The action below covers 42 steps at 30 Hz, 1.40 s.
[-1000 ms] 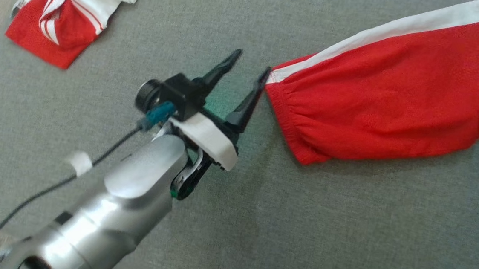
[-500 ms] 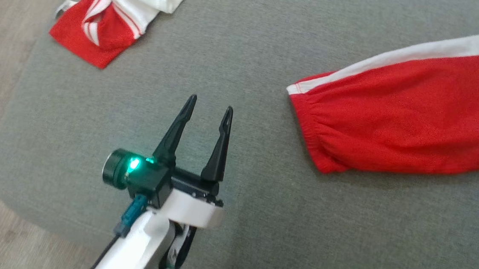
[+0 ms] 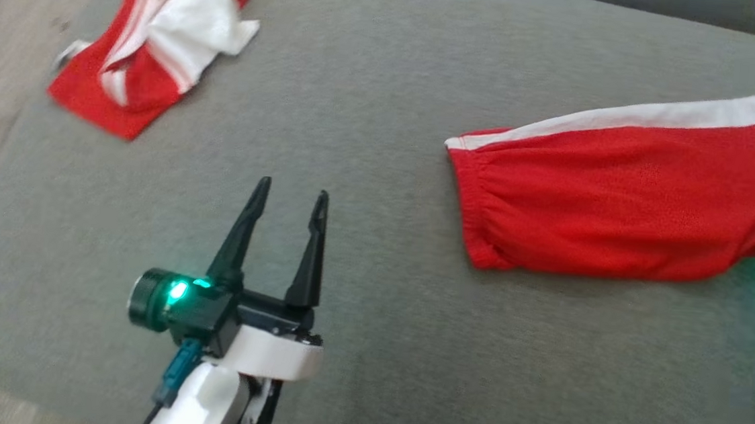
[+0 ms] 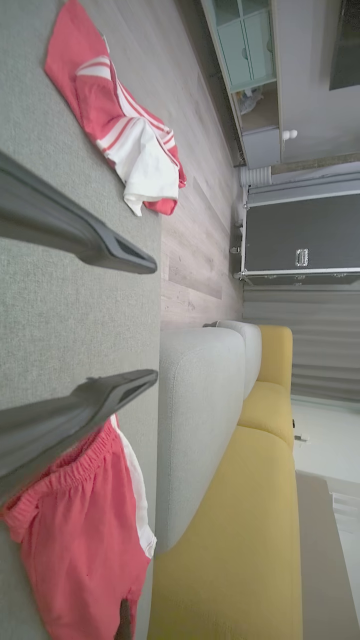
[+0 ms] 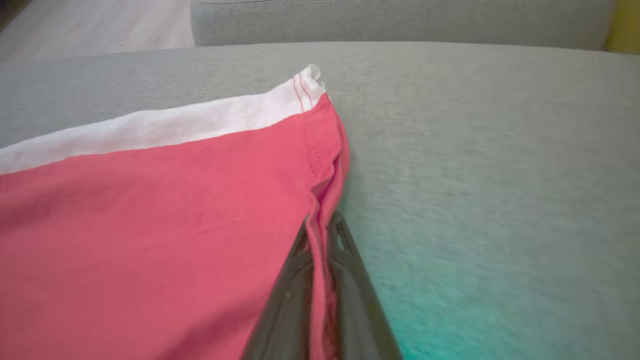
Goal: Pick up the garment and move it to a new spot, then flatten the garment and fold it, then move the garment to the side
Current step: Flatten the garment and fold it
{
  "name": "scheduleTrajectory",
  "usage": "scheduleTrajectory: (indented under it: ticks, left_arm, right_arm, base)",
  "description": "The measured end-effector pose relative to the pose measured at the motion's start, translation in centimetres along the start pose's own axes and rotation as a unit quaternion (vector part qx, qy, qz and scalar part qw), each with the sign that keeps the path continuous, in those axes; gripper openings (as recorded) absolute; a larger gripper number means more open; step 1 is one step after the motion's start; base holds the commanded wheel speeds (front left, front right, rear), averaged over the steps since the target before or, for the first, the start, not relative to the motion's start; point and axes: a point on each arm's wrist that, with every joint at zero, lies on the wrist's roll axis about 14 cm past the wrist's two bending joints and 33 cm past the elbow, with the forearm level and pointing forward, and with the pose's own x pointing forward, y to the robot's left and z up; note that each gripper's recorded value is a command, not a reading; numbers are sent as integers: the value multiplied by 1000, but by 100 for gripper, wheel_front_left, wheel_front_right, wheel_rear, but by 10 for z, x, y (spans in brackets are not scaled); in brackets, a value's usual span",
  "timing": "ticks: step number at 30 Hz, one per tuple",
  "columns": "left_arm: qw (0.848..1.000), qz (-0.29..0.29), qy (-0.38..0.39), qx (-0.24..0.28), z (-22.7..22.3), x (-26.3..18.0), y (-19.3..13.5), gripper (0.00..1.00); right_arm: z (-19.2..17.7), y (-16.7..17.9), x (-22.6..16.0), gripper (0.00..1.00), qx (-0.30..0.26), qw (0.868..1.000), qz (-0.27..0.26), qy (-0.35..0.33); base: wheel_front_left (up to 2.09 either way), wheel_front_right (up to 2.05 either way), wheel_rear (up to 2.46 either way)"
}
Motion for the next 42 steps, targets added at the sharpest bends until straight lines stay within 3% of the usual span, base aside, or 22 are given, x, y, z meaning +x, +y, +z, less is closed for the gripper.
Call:
scheduleTrajectory:
  ticks: [11,15,20,29,32,36,37,38,40,42]
  left_arm:
    - [998,-57,5,-4,-11,14,-34,100]
    - [997,-80,12,-12,-17,18,-47,100]
    - [995,-99,15,-11,-20,19,-57,100]
    - [996,-85,9,-8,-12,2,-48,100]
    - [997,-74,15,-8,-15,-9,-41,100]
    - [998,-58,12,-9,-12,-18,-31,100]
    - [998,-53,11,-10,-11,-19,-28,100]
    - [999,-48,10,-11,-10,-22,-26,100]
    - [999,-33,9,-12,-10,-29,-18,100]
    - [1000,-22,5,-13,-7,-34,-13,100]
  right_arm:
    - [-36,-118,-104,0,51,988,-141,-43]
    - [-32,-131,-122,0,56,983,-159,-77]
    - [-9,-121,-124,0,41,981,-145,-122]
    - [80,-12,-120,0,-16,970,0,-242]
    - [82,41,-114,0,-26,968,65,-241]
    - [48,114,-100,0,-24,969,148,-194]
    - [34,129,-97,35,-16,970,165,-176]
    - [21,143,-94,100,-8,971,179,-160]
    - [0,167,-94,100,15,967,201,-153]
    - [11,172,-102,100,31,959,202,-195]
  base:
    - [0,0,0]
    - [0,0,0]
    - [0,0,0]
    - [0,0,0]
    - [0,0,0]
    - [0,0,0]
    - [0,0,0]
    - [0,0,0]
    - [0,0,0]
    - [0,0,0]
